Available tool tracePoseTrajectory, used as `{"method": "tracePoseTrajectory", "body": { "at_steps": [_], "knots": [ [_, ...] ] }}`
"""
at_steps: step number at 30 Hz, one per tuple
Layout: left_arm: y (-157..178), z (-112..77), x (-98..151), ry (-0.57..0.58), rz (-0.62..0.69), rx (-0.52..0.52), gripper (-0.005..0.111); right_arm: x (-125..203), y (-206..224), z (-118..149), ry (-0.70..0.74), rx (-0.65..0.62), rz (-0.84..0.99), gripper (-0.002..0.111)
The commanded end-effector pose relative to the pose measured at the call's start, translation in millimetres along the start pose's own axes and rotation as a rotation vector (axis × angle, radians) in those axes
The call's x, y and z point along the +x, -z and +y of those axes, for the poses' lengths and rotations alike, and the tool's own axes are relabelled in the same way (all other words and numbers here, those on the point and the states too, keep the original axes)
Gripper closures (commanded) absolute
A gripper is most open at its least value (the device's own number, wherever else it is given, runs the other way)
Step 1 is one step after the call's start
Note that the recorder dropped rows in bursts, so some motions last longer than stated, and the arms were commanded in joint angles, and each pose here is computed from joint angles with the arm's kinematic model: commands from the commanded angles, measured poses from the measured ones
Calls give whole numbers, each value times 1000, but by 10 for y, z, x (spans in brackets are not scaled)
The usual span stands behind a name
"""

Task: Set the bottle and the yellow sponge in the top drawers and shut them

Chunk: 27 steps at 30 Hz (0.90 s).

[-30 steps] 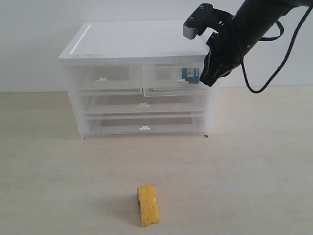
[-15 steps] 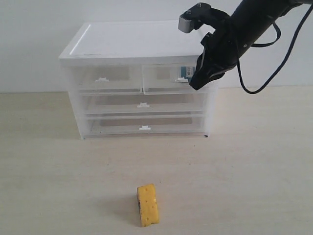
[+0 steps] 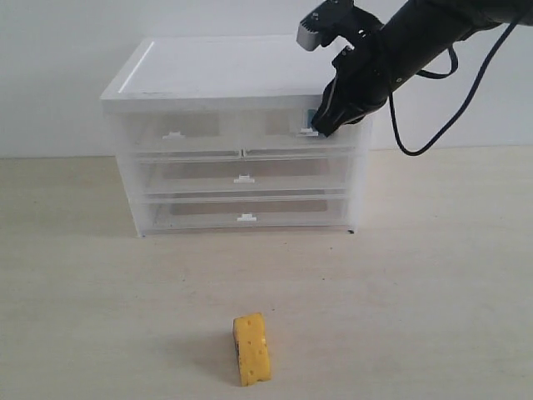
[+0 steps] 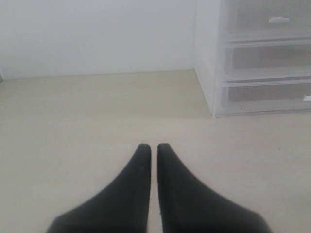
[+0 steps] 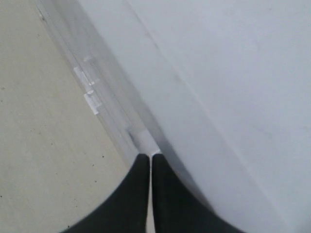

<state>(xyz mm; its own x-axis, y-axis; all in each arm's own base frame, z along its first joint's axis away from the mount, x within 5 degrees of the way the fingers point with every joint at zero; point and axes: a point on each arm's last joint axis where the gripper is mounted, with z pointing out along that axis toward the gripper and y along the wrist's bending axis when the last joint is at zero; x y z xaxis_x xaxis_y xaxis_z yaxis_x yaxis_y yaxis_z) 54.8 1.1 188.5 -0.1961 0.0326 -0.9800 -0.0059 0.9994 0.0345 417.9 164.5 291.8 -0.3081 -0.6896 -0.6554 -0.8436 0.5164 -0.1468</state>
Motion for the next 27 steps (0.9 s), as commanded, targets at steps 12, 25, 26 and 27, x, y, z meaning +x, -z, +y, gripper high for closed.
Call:
{"method": "tracePoseTrajectory", "body": {
  "at_steps": [12, 25, 26, 27],
  "knots": [
    [-1, 0, 10, 9, 0, -2, 102, -78, 311, 115, -41, -53, 14, 107],
    [-1, 0, 10, 9, 0, -2, 102, 214, 660, 98, -148, 79, 409, 107],
    [-1, 0, 10, 9, 0, -2, 102, 251, 681, 51, -196, 133, 437, 107],
    [-1, 0, 10, 9, 0, -2, 102, 277, 729, 10, -252, 184, 451, 107]
  ]
}}
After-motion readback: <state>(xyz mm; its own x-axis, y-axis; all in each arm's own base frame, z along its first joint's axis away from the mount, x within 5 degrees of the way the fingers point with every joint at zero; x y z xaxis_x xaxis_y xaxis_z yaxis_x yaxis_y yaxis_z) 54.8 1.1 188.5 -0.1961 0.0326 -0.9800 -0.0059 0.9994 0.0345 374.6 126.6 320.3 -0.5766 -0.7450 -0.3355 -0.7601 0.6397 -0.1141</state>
